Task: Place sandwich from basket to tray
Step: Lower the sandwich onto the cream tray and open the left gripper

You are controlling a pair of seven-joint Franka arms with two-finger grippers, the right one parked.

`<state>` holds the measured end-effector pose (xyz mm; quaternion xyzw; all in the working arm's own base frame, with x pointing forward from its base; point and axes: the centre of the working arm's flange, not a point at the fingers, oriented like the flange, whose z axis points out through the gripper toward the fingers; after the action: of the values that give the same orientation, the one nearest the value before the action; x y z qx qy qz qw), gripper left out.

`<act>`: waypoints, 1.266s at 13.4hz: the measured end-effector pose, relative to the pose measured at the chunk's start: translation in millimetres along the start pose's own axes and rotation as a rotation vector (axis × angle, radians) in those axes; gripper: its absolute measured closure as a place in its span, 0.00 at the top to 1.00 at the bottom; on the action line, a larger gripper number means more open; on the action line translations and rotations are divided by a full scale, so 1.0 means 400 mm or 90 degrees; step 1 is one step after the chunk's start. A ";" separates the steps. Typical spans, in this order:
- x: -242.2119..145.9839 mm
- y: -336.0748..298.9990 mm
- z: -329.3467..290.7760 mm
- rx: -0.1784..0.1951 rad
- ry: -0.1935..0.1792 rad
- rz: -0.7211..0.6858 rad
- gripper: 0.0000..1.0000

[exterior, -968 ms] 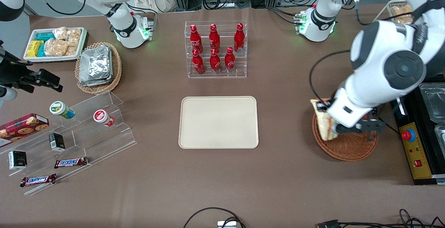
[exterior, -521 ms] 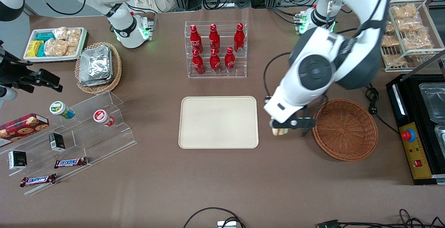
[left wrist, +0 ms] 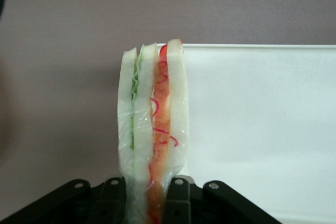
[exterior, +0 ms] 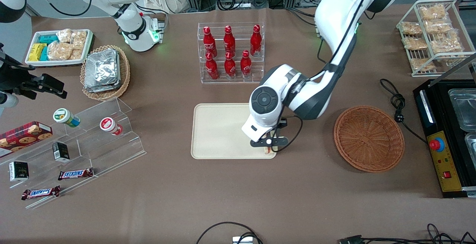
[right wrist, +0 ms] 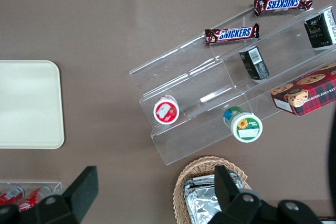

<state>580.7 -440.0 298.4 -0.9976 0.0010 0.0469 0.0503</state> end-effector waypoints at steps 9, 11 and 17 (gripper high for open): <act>-0.009 0.055 0.186 0.012 0.017 0.013 0.17; -0.013 0.054 0.197 0.015 0.015 0.013 0.32; -0.009 0.046 0.155 0.008 0.028 0.005 0.92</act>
<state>571.4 -452.2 235.7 -0.9981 0.0062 0.0253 0.0561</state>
